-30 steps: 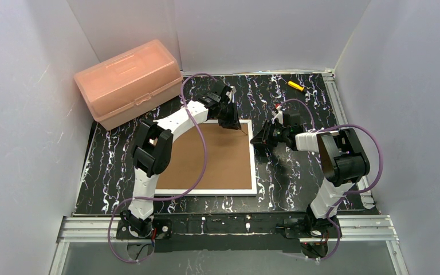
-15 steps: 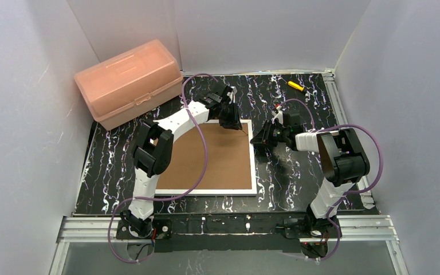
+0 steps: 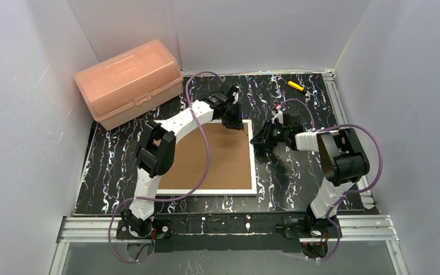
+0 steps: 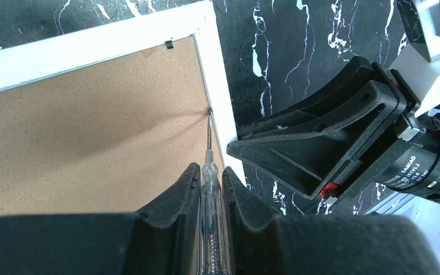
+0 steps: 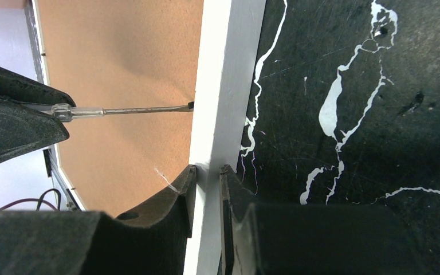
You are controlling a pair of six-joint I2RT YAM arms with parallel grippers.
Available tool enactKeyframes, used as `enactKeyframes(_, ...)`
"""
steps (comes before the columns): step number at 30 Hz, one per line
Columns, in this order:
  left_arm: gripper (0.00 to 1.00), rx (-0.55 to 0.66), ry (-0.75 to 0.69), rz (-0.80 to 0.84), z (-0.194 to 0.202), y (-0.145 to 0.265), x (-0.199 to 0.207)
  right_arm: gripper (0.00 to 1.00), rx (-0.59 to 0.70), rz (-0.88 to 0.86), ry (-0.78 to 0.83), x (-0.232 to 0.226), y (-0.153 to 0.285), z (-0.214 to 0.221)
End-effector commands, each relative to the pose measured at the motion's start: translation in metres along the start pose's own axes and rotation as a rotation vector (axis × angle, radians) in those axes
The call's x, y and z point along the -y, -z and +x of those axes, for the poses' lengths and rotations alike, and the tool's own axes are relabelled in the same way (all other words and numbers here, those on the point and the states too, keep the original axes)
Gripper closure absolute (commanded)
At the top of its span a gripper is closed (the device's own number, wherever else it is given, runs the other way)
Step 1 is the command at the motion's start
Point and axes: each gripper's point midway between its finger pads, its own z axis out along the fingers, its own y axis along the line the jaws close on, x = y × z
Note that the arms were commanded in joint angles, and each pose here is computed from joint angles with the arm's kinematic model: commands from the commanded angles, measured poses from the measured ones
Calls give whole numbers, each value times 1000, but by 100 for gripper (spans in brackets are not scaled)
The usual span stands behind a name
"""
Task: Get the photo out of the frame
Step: Release the photo frame item from the photo frame.
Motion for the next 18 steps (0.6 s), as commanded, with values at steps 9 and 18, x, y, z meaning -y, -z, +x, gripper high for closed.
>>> enactKeyframes(9, 100, -54, -42, 108, 18, -3, 57, 74, -62, -24, 54, -17, -15, 16)
enactKeyframes(18, 100, -81, -45, 145, 30, -6, 82, 75, -83, -21, 79, -28, -22, 25)
